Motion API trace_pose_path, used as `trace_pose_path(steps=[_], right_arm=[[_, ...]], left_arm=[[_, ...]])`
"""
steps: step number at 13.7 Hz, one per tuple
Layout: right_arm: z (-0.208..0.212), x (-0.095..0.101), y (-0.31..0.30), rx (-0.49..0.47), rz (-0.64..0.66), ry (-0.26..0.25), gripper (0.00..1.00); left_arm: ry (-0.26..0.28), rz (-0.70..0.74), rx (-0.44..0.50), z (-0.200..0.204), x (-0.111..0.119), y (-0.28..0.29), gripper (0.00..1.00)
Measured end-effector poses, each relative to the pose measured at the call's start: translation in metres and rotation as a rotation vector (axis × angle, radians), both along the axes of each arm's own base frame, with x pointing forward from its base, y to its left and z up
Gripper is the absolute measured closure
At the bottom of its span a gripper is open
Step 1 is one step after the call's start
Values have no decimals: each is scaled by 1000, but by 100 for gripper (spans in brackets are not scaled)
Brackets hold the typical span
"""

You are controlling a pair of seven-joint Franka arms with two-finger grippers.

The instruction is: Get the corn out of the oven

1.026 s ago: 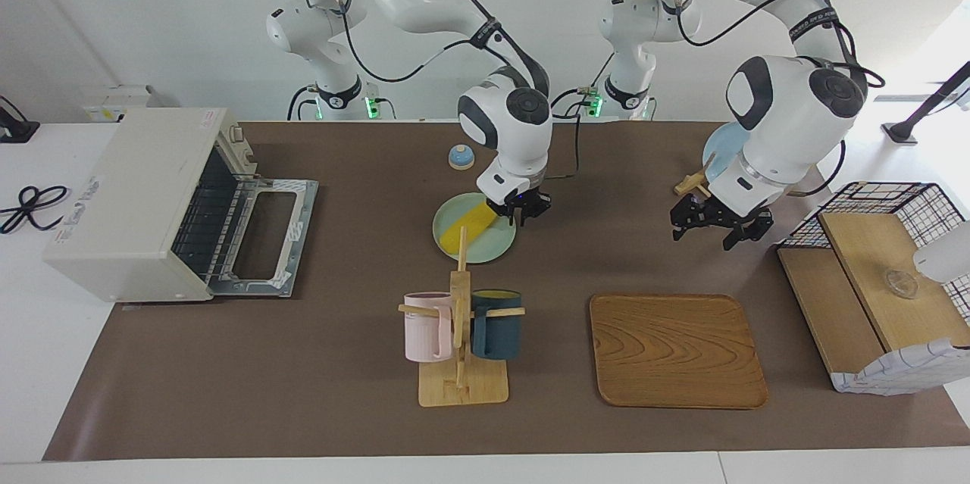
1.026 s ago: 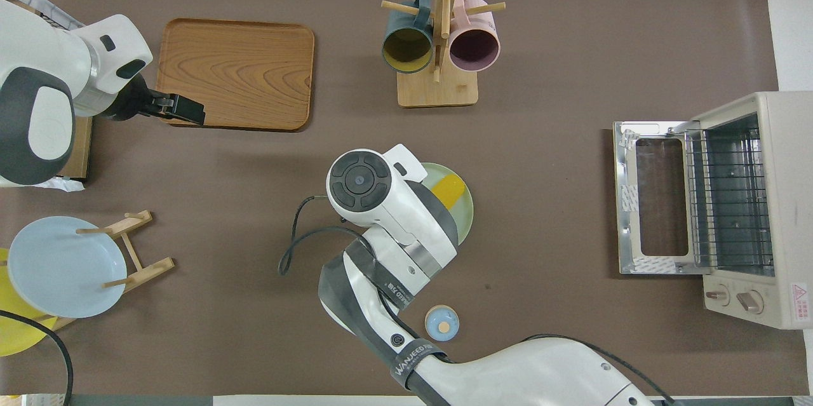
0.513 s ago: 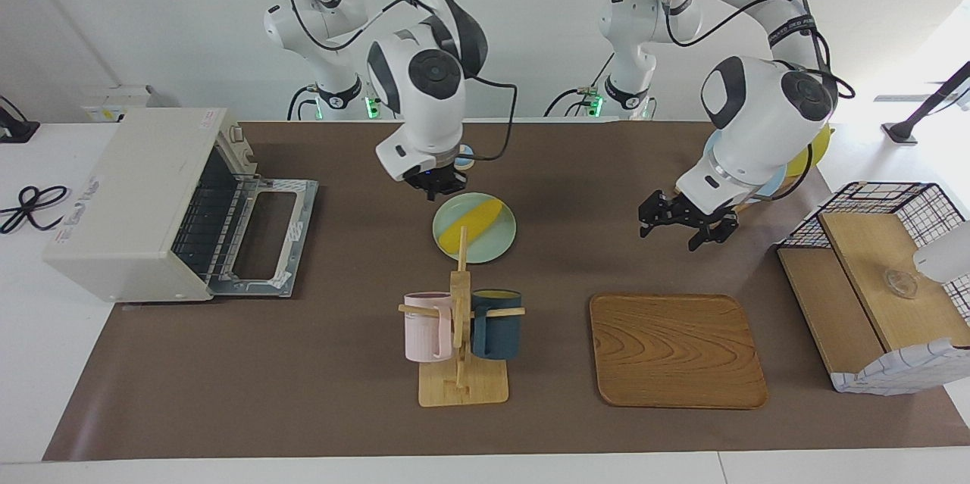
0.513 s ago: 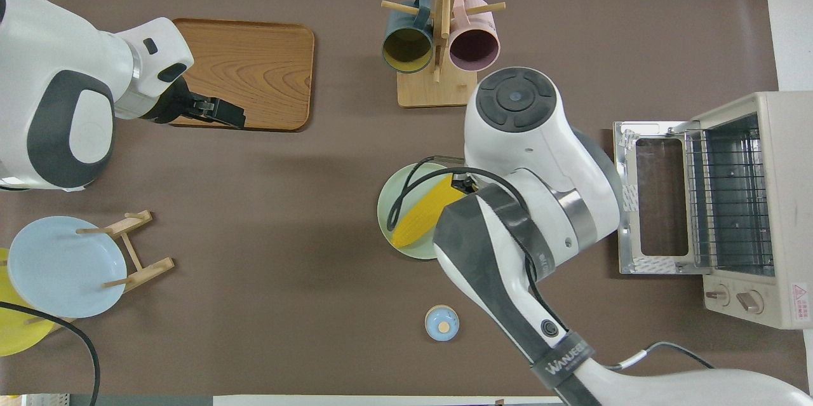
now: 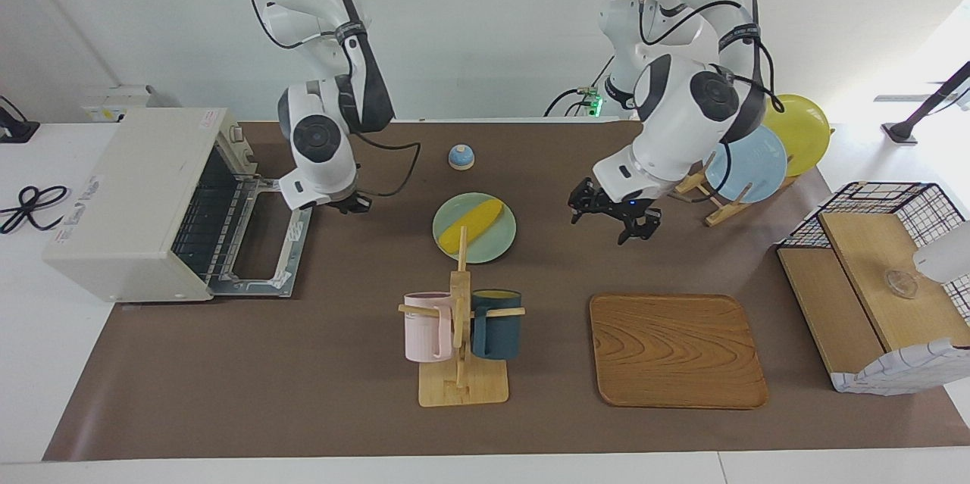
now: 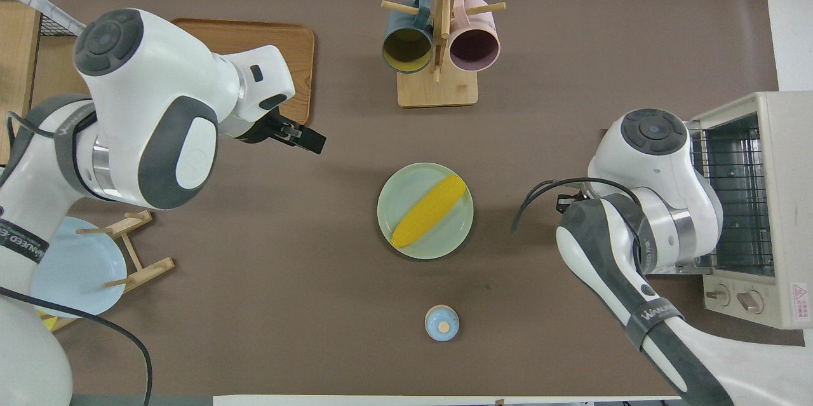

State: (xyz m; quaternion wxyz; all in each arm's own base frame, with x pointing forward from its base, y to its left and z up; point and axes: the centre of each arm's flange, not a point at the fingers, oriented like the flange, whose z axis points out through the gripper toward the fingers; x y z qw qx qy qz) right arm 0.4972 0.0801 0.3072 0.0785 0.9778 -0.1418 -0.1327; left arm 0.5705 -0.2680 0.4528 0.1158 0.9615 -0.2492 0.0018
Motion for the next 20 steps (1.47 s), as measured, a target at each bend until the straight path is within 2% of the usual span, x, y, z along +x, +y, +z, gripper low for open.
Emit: trace_pose_path(steps=[2,4,8,13,16,20], right_arm=[[-18,-21,-8,-4,14,-4,99],[-21,-31,-11,-17,34,-14,99],[-22,-34,-33,-65,80,-26,99],[-20,-35,-32,-90,123,-33,99],[-8,-33,-25,-135,172,-7,99],[64,-16,-40,-171,239,66,99]], left_arm=[[-5,-65,-7,-7,-16,-41,0],[5,-122,-13,-21,-30,-80,0],[38,-247,-4,-67,-62,-149,0],[9,-367,-15,-87,-114,-220,0],[-2,-374,1,-90,-115,-221,0],[-14,-369,46,-111,-110,-218,0]])
